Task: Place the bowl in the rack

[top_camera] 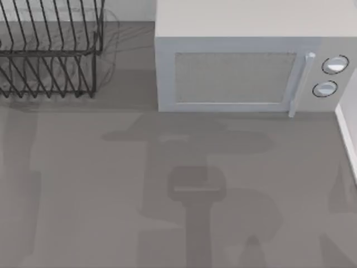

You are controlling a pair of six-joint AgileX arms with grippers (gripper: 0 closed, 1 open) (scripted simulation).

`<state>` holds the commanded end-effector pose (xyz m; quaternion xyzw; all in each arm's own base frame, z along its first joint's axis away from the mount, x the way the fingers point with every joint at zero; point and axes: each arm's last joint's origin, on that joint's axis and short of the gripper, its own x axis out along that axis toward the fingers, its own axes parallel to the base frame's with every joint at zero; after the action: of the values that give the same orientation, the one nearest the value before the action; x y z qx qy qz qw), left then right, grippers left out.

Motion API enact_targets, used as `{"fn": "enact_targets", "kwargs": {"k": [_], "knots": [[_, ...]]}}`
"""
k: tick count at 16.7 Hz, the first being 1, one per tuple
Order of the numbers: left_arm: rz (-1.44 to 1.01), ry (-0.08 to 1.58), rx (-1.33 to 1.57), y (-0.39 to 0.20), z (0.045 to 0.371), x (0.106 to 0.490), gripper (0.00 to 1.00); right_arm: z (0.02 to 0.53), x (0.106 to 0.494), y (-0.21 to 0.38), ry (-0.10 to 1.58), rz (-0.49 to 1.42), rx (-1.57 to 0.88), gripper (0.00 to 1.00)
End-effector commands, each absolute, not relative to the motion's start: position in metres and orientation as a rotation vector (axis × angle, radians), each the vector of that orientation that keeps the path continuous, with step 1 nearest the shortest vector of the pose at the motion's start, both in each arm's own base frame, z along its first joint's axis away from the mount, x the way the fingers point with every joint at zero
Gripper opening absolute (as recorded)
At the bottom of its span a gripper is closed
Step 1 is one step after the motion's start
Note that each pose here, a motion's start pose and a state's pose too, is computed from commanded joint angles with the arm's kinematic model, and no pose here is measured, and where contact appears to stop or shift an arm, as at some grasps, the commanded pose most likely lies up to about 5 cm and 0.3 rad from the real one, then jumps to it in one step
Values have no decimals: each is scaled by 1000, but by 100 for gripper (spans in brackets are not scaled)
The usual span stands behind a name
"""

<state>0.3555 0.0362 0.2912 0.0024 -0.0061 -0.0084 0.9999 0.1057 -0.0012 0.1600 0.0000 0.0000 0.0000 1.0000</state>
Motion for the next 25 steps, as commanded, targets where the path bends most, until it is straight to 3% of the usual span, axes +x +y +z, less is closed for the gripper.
{"fn": "enact_targets", "kwargs": {"k": [5,11,24,25], "knots": [[-20,-4,1,27,227,380,0,160,106,-1,0,0,0,100],[-20,0,0,25,218,381,0,160,106,-1,0,0,0,100],[-20,0,0,25,218,381,98,160,106,-1,0,0,0,100],[-20,0,0,25,218,381,100,160,106,-1,0,0,0,100]]}}
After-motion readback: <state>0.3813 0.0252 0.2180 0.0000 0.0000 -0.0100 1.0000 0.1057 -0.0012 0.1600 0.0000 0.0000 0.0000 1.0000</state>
